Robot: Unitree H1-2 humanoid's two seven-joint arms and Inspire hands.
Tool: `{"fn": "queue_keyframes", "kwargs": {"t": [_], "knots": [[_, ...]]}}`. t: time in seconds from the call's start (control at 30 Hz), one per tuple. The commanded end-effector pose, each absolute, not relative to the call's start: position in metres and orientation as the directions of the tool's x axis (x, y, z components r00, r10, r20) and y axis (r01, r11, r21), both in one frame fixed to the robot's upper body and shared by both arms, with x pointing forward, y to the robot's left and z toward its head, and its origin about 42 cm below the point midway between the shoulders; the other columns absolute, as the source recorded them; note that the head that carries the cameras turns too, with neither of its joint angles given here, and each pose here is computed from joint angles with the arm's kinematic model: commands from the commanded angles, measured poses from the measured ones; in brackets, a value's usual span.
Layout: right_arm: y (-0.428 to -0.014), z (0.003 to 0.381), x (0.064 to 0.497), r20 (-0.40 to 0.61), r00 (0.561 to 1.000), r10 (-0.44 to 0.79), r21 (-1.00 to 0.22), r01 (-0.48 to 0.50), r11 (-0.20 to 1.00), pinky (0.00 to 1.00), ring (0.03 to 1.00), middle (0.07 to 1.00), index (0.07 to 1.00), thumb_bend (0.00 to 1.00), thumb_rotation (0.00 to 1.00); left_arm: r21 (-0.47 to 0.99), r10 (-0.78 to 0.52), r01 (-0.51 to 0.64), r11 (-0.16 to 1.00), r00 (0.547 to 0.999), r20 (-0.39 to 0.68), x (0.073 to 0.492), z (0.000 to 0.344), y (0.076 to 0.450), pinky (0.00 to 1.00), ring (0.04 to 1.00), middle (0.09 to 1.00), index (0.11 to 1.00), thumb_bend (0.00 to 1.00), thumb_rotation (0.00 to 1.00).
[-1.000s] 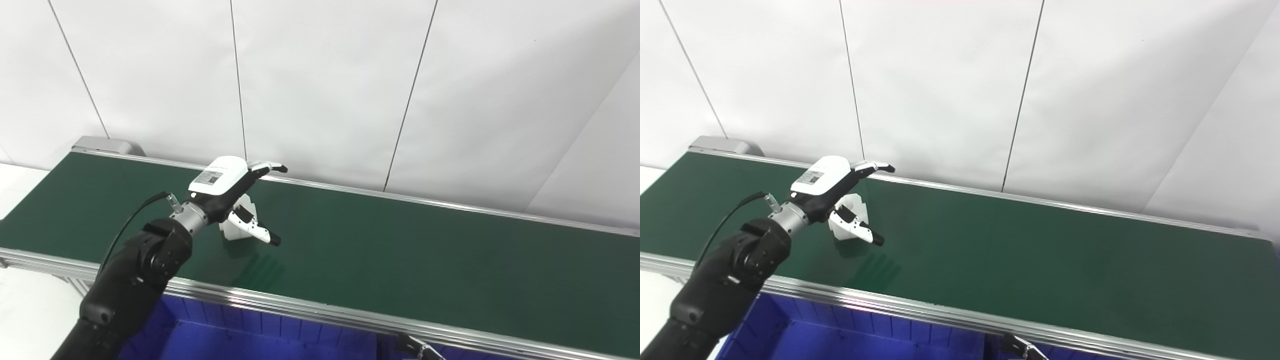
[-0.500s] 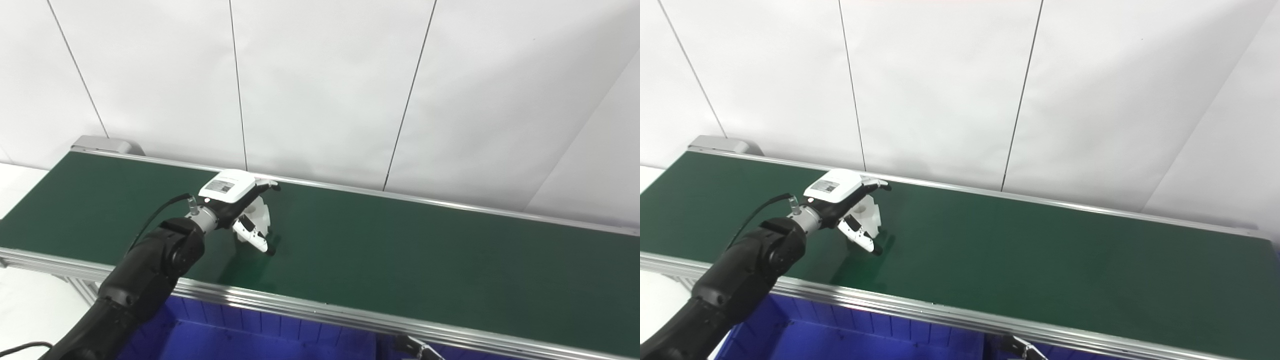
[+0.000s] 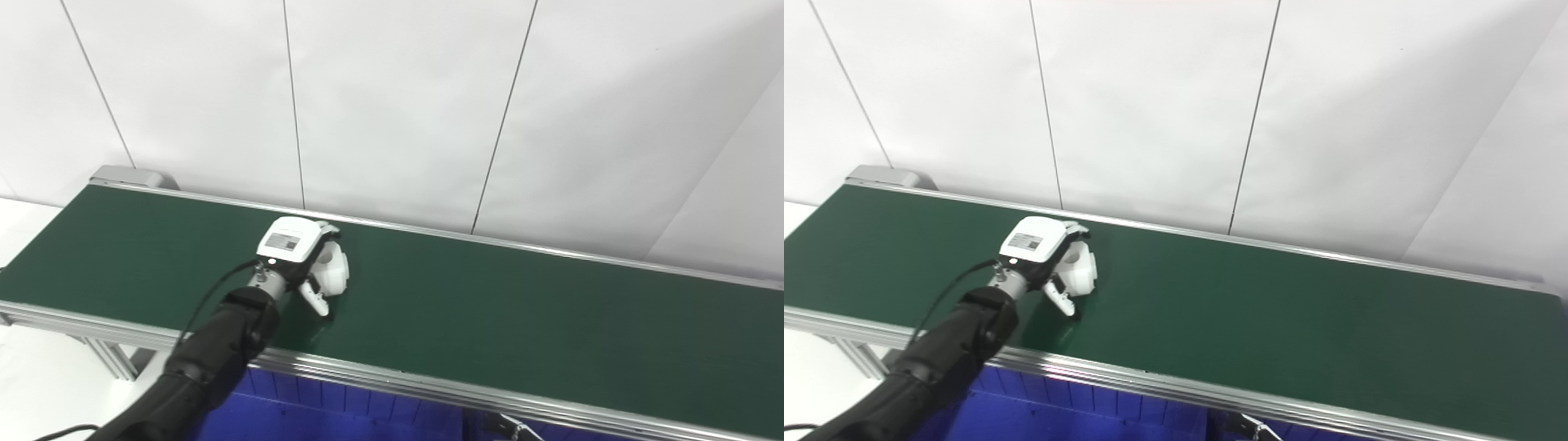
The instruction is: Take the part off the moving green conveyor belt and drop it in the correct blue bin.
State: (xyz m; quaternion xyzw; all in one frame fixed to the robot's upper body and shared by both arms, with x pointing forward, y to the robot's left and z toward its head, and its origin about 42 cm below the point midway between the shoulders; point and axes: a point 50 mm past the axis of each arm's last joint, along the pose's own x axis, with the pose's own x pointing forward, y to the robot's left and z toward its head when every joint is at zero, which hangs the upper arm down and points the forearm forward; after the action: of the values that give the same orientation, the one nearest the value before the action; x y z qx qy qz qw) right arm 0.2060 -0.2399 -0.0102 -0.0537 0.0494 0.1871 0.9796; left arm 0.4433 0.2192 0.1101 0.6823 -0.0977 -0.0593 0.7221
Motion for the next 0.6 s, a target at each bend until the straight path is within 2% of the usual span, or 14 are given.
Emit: {"fn": "queue_keyframes", "kwargs": {"t": [0.0, 0.03, 0.07, 0.1, 0.2, 0.27, 0.33, 0.43, 0.57], "knots": [[-0.2373, -0.0042, 0.2060, -0.079, 0.920, 0.383, -0.101, -0.389, 0.916, 0.70, 0.755, 0.795, 0.797, 0.84, 1.00, 0.989, -0.189, -0.137, 0.051, 0.971, 0.145, 0.4561, 0.1221, 0.2268, 0.64, 0.697, 0.731, 0.697, 0.78, 0.06], [-0.2370, -0.0043, 0.2061, -0.079, 0.921, 0.383, -0.099, -0.389, 0.916, 0.70, 0.754, 0.795, 0.797, 0.84, 1.00, 0.986, -0.200, -0.148, 0.079, 0.966, 0.161, 0.4563, 0.1212, 0.2269, 0.58, 0.627, 0.656, 0.641, 0.72, 0.03], [-0.2368, -0.0045, 0.2062, -0.079, 0.920, 0.383, -0.096, -0.389, 0.916, 0.70, 0.753, 0.795, 0.797, 0.85, 1.00, 0.982, -0.211, -0.156, 0.109, 0.962, 0.176, 0.4567, 0.1200, 0.2272, 0.49, 0.523, 0.528, 0.572, 0.60, 0.01], [-0.2366, -0.0048, 0.2060, -0.079, 0.921, 0.382, -0.093, -0.388, 0.917, 0.70, 0.752, 0.795, 0.796, 0.85, 1.00, 0.979, -0.215, -0.152, 0.139, 0.960, 0.180, 0.4570, 0.1185, 0.2274, 0.42, 0.448, 0.458, 0.546, 0.55, 0.00], [-0.2355, -0.0049, 0.2058, -0.077, 0.920, 0.384, -0.086, -0.389, 0.917, 0.70, 0.751, 0.793, 0.796, 0.86, 1.00, 0.968, -0.223, -0.155, 0.197, 0.954, 0.198, 0.4562, 0.1154, 0.2262, 0.35, 0.381, 0.408, 0.525, 0.52, 0.00], [-0.2348, -0.0048, 0.2057, -0.076, 0.920, 0.385, -0.085, -0.390, 0.917, 0.70, 0.753, 0.794, 0.797, 0.86, 0.99, 0.961, -0.226, -0.161, 0.225, 0.951, 0.212, 0.4551, 0.1139, 0.2249, 0.34, 0.375, 0.400, 0.521, 0.51, 0.00], [-0.2344, -0.0044, 0.2053, -0.076, 0.920, 0.384, -0.088, -0.390, 0.917, 0.70, 0.749, 0.790, 0.794, 0.86, 0.99, 0.955, -0.231, -0.168, 0.245, 0.946, 0.226, 0.4544, 0.1127, 0.2236, 0.40, 0.418, 0.417, 0.520, 0.52, 0.00], [-0.2338, -0.0039, 0.2048, -0.074, 0.920, 0.386, -0.088, -0.392, 0.916, 0.70, 0.747, 0.790, 0.792, 0.86, 0.99, 0.949, -0.239, -0.176, 0.262, 0.941, 0.240, 0.4543, 0.1133, 0.2222, 0.38, 0.397, 0.403, 0.519, 0.51, 0.00], [-0.2334, -0.0039, 0.2055, -0.073, 0.918, 0.390, -0.088, -0.395, 0.914, 0.70, 0.750, 0.792, 0.793, 0.85, 1.00, 0.944, -0.248, -0.186, 0.273, 0.935, 0.255, 0.4549, 0.1173, 0.2199, 0.40, 0.415, 0.409, 0.520, 0.51, 0.00]]}}
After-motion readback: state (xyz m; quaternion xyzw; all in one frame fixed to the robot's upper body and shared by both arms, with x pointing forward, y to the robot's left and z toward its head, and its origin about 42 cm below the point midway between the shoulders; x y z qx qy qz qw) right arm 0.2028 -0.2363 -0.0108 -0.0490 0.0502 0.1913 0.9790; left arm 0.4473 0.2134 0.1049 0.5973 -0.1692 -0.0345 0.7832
